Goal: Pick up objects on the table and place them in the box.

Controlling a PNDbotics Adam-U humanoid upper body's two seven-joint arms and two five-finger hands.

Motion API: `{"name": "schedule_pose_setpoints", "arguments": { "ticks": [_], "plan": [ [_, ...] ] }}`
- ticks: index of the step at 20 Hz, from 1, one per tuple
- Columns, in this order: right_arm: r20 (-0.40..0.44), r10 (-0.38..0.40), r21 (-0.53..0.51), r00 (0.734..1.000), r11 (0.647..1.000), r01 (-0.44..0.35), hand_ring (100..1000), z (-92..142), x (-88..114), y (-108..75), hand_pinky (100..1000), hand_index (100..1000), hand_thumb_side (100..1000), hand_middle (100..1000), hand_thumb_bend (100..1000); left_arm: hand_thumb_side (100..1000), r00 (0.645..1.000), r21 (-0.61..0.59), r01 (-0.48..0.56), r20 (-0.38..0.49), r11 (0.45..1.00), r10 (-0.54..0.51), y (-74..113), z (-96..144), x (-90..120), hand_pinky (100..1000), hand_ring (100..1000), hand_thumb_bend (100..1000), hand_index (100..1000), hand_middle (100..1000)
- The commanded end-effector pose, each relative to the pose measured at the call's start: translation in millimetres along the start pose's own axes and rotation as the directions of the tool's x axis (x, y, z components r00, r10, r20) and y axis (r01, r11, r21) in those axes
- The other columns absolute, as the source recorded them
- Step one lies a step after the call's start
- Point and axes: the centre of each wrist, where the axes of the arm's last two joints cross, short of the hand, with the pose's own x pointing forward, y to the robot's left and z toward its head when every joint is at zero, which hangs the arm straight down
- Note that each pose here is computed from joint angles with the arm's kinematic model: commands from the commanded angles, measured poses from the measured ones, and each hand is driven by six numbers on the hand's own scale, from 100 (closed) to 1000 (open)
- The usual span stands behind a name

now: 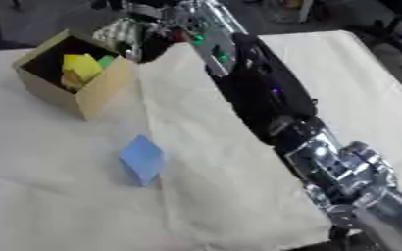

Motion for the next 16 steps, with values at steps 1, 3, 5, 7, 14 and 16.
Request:
{"name": "schedule_pose_setpoints", "arguments": {
  "ticks": [1,3,5,7,14,16],
  "plan": [
    [0.097,0.081,0.152,0.992,0.984,-0.095,1000,2,24,2.1,973,1000,253,1000,100,745,0.999,0.010,0.035,0.028,0.999,-0.035,9.0,-4,6,646,630,100,755,614],
    [0.134,0.125,0.229,0.983,0.961,-0.154,1000,-10,32,20.3,975,1000,370,1000,100,744,0.999,0.008,0.035,0.027,0.999,-0.035,8.7,-4,6,646,630,100,755,614],
    [0.159,0.169,0.279,0.973,0.937,-0.208,1000,-20,35,35.2,976,1000,428,1000,100,744,0.999,0.005,0.034,0.027,0.999,-0.034,8.3,-4,6,646,629,100,755,614],
    [0.169,0.206,0.323,0.964,0.912,-0.252,1000,-27,33,49.0,976,1000,498,1000,100,744,0.999,0.001,0.031,0.030,1.000,-0.031,7.4,-4,6,646,629,100,755,615],
    [0.197,0.322,0.425,0.926,0.823,-0.376,1000,-37,20,76.8,975,1000,474,1000,133,745,0.999,-0.003,0.025,0.036,1.000,-0.025,5.7,-6,8,646,629,100,755,614],
    [0.199,0.342,0.445,0.918,0.804,-0.396,1000,-37,16,81.0,976,1000,471,1000,139,745,0.999,-0.004,0.023,0.038,1.000,-0.023,5.2,-6,8,646,628,100,755,614]
  ]
}}
